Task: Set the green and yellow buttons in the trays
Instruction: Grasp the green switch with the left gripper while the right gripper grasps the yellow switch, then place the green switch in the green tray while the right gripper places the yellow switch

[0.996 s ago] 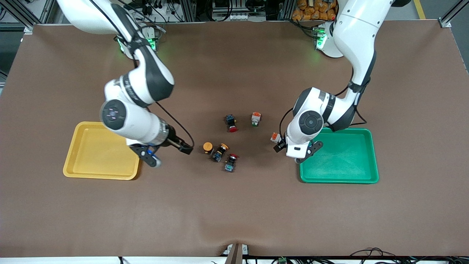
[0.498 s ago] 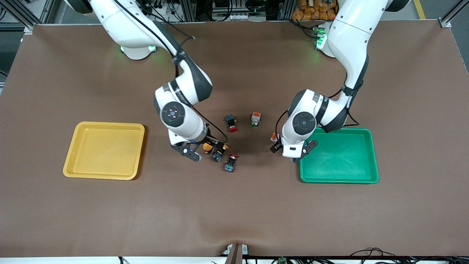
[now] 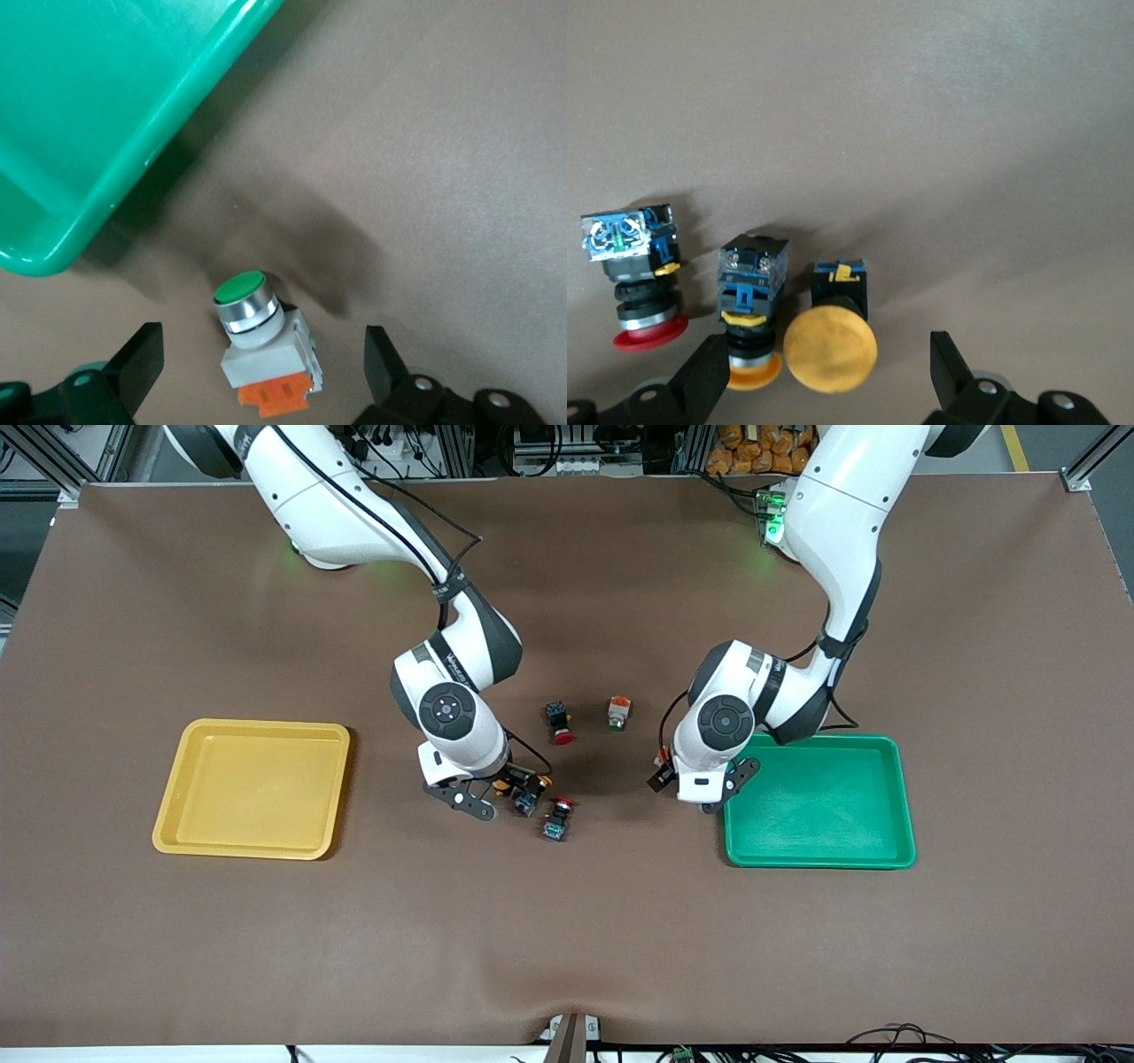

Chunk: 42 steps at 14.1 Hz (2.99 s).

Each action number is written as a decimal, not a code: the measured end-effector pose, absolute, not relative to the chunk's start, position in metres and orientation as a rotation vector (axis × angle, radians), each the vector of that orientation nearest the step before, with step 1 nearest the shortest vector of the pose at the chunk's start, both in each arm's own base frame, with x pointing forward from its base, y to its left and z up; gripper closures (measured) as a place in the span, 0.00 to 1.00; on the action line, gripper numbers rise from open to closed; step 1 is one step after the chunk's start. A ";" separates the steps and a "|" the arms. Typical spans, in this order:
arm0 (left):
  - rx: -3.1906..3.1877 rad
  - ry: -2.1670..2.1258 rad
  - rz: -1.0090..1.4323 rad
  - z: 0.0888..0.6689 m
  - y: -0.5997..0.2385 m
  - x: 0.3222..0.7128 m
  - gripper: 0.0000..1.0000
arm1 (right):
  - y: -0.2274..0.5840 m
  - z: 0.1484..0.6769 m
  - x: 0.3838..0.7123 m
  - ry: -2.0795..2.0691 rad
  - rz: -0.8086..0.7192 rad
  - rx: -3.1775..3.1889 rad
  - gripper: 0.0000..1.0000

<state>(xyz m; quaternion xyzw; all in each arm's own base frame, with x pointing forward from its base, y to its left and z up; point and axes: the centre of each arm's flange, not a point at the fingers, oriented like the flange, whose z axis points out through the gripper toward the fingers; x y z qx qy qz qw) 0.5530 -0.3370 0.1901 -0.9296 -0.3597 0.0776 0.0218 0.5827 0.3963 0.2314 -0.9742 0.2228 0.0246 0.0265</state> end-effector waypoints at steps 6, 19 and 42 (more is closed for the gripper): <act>-2.872 -1.115 0.262 0.181 -0.342 0.547 0.13 | 0.397 0.219 0.585 0.668 0.029 -3.012 0.00; -2.865 -1.105 0.301 0.230 -0.330 0.578 0.59 | 0.397 0.217 0.585 0.717 0.033 -3.003 0.63; -2.901 -0.738 0.337 0.181 -0.198 0.624 0.56 | 0.006 0.368 0.659 0.526 0.316 -3.073 0.67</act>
